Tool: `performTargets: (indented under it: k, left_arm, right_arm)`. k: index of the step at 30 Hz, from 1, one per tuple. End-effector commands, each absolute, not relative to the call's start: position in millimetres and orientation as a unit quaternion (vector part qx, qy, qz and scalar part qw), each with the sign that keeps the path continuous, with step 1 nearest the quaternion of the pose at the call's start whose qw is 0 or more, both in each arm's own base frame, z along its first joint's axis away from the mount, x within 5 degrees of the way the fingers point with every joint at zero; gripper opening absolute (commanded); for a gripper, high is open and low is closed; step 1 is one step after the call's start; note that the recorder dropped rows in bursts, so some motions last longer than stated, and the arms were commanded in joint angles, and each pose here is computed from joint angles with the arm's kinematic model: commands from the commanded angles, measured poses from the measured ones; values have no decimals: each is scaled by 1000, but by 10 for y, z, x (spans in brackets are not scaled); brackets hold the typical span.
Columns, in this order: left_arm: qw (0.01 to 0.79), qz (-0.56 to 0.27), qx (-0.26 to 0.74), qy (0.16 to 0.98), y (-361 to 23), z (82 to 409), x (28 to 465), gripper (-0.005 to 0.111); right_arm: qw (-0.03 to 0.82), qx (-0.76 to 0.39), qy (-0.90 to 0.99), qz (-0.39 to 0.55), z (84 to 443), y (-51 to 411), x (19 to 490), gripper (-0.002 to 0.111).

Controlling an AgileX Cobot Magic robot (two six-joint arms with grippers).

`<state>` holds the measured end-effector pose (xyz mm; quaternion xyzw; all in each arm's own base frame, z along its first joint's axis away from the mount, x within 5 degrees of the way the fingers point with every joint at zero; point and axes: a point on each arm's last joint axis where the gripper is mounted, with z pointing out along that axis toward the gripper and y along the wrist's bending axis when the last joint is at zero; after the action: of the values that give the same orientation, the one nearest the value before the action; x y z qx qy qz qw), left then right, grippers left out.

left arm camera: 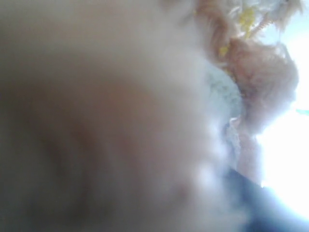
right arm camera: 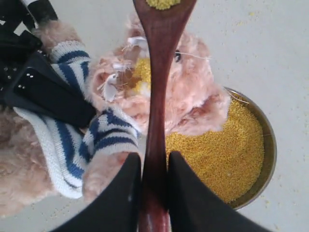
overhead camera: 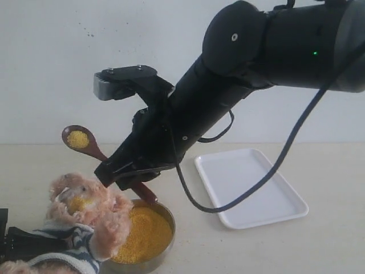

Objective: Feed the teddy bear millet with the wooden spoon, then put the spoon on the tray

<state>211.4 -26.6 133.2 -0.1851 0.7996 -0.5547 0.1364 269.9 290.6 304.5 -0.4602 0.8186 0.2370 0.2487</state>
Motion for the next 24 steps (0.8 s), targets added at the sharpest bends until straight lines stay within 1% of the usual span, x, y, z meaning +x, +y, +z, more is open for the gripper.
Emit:
performTargets:
  k: [1,6,9,19,24]
  left_arm:
    - [147,-562,-186,792,-269,1368,2108,4]
    - [171,-574,-203,775,-254,1406,2159,4]
    - [174,-574,-205,774,-251,1408,2165,4]
    - [176,-574,-207,773,-249,1409,2169,4]
    - [176,-574,-207,773,-249,1409,2169,4]
  right_arm:
    - [230,-469,822,227,2932,2949,2710,0]
    - [185,-497,822,209,2751,3007,2660,0]
    - [198,-497,820,203,2747,3020,2682,0]
    - [202,-523,812,164,2723,2971,2713,0]
    - [233,-533,799,153,2742,3034,2711,0]
